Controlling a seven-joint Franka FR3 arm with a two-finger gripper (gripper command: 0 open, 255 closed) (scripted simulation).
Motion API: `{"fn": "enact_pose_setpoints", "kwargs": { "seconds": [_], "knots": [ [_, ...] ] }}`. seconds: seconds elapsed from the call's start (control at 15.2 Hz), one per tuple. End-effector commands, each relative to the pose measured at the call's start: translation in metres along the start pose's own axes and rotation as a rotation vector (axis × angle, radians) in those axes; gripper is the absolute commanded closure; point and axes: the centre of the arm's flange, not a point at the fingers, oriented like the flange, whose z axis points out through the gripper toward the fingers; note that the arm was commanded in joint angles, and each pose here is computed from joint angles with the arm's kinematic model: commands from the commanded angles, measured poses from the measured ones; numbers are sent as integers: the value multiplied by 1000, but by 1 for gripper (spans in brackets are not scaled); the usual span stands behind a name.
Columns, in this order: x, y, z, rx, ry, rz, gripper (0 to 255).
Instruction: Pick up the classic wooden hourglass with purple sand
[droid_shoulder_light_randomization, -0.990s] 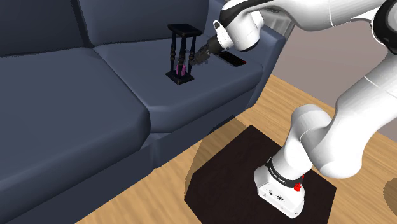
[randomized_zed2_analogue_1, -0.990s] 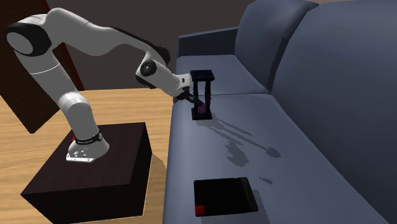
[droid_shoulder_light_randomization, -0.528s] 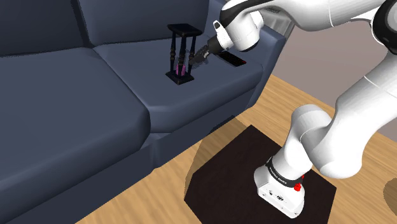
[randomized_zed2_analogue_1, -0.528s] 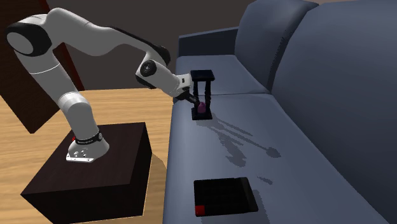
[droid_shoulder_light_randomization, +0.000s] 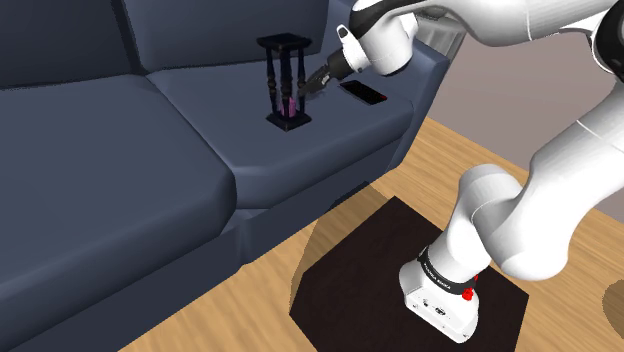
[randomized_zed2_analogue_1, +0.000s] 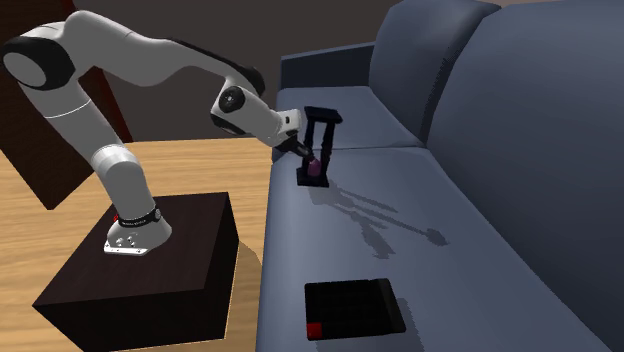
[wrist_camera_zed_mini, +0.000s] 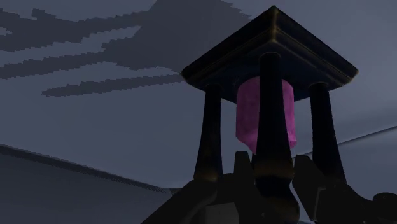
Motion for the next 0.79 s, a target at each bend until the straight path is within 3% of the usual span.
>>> {"fn": "enact_pose_setpoints", "kwargs": {
  "seconds": [0.0,0.73],
  "knots": [
    [9,0,-8,-1,0,0,255],
    [42,-1,-43,-1,0,0,255]
  ]
}}
